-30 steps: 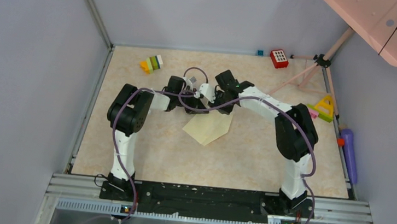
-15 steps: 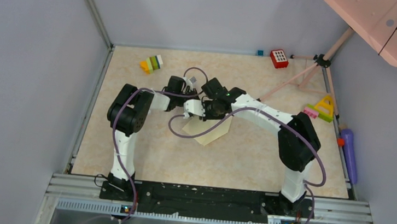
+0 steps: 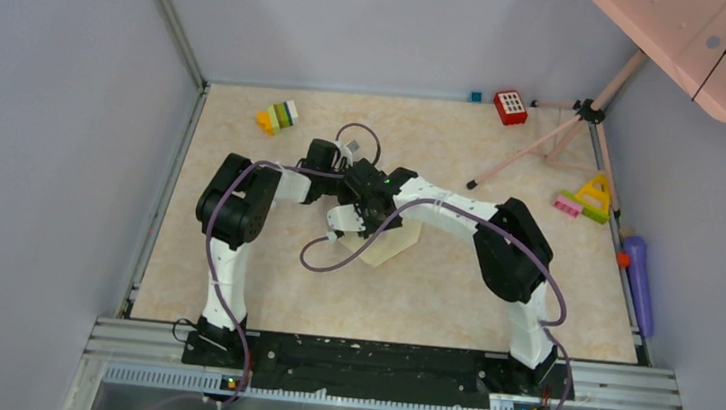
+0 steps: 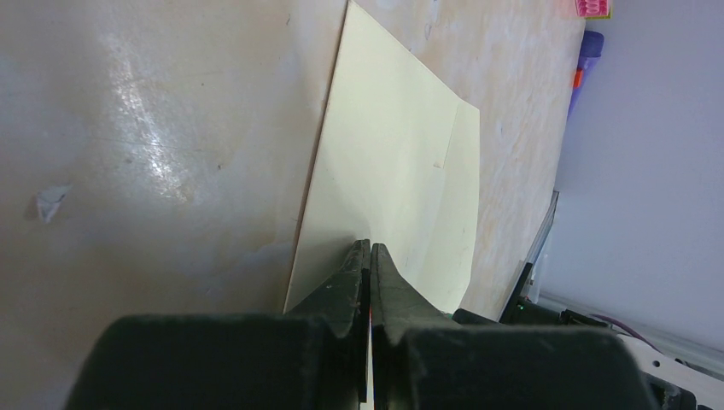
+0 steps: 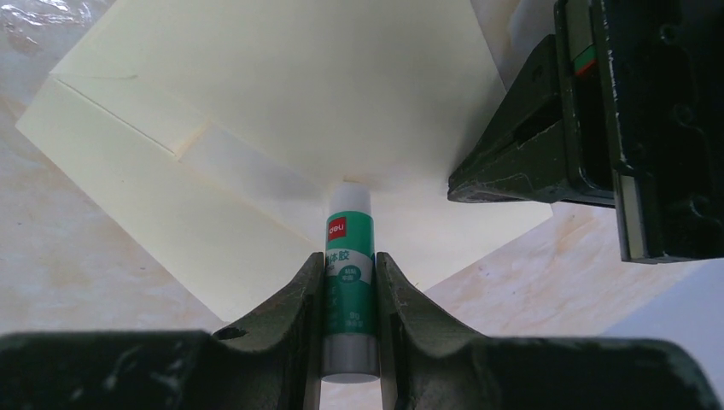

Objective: Place the letter into the envelope and seal it
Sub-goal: Paint the envelope at the center of the board.

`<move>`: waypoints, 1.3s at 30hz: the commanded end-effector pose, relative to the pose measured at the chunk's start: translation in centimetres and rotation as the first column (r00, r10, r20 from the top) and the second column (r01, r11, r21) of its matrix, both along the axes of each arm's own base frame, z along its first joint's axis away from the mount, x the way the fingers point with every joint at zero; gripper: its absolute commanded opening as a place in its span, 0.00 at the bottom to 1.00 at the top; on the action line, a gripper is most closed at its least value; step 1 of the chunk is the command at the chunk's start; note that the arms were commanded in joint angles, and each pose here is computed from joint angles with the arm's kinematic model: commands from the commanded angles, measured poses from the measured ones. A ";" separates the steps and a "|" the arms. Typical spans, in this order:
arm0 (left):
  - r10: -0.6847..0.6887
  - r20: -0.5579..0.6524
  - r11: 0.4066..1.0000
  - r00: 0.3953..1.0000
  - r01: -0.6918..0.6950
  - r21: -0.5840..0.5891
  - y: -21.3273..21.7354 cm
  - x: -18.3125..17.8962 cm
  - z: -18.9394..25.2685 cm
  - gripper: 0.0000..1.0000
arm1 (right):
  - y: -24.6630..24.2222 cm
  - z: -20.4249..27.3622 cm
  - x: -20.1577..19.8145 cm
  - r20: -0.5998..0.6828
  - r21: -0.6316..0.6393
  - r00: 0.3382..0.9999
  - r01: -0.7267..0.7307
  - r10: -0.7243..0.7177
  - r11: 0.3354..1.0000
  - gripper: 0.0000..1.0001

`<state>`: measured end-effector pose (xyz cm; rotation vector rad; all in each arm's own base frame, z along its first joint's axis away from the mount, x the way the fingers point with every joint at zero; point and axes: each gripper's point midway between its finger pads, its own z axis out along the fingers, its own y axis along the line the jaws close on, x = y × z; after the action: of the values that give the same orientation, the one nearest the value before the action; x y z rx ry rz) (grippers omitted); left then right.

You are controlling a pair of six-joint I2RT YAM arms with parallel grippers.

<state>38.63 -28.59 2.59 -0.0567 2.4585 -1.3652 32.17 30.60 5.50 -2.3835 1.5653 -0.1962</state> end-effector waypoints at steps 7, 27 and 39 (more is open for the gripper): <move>0.043 -0.047 0.992 0.998 -0.037 0.118 1.5 -1.0 -3.5 0.00 | 0.2 0.6 2.1 0.075 -0.043 0.997 -0.003 0.007 0.999 0.00; 0.041 -0.042 0.992 0.998 -0.036 0.117 1.5 -1.0 -3.5 0.00 | -2.7 -0.4 6.1 0.110 -0.060 0.990 0.097 -0.090 0.994 0.00; 0.033 -0.054 0.993 0.998 -0.026 0.114 1.3 -1.0 -3.5 0.00 | -2.6 2.8 7.4 0.134 0.029 0.980 0.144 -0.147 0.989 0.00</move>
<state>38.64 -28.60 2.61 -0.0553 2.4573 -1.3656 38.57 27.22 5.24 -2.2879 1.6701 -0.3974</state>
